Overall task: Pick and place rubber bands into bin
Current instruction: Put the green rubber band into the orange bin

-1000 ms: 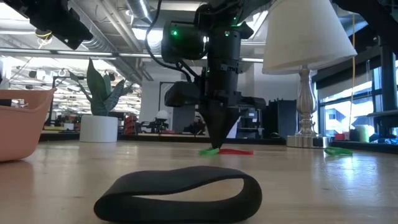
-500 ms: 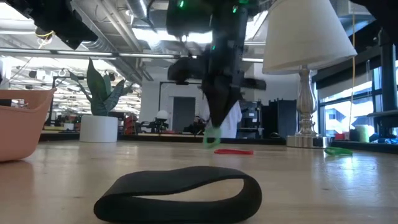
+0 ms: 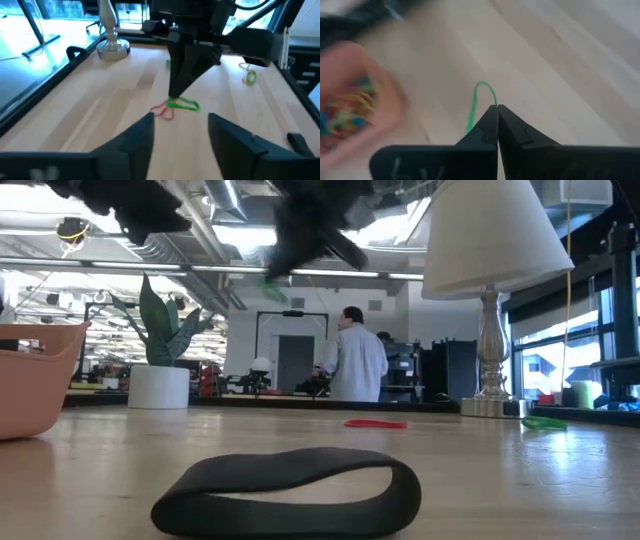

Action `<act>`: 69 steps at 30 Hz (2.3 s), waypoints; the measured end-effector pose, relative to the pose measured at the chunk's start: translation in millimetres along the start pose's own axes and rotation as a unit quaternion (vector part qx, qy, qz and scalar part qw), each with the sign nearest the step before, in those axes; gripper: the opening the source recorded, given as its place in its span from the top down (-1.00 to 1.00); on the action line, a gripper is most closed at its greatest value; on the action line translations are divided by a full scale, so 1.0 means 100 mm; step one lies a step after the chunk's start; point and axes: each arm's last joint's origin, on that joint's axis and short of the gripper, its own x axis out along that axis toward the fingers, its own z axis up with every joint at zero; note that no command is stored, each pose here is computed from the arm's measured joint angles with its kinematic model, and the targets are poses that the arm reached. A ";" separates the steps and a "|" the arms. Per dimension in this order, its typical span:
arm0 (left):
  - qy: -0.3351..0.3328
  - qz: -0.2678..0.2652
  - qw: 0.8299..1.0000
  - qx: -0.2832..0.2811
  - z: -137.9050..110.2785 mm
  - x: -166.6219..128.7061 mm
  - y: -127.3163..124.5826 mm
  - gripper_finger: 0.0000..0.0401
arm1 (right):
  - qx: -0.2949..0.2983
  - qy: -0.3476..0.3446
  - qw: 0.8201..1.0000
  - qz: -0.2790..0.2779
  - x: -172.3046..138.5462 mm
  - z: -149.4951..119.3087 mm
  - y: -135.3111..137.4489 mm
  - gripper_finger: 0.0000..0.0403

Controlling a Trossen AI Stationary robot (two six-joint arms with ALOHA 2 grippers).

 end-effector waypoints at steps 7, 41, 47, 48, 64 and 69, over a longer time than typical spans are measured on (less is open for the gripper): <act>-0.036 -0.005 0.999 -0.014 0.08 0.15 -0.09 -0.22 | -0.061 -0.135 0.985 0.087 -0.06 0.26 0.18 0.99; -0.022 0.007 1.000 0.001 0.04 0.27 -0.14 0.98 | -0.059 -0.198 0.971 0.121 -0.10 0.39 0.24 0.99; -0.019 0.006 1.000 0.002 0.04 0.27 -0.14 0.98 | -0.045 -0.180 0.976 0.113 -0.10 0.36 0.22 0.87; -0.018 0.006 1.000 0.003 0.03 0.27 -0.14 0.98 | -0.049 -0.170 0.978 0.107 -0.10 0.35 0.21 0.83; 0.144 0.046 0.988 -0.001 0.29 0.35 -0.40 0.98 | -0.134 -0.036 0.989 0.055 -0.58 -0.11 0.10 0.72; 0.196 0.080 0.977 -0.013 0.42 0.49 -0.58 0.98 | -0.120 -0.038 0.988 0.087 -0.74 -0.52 -0.01 0.88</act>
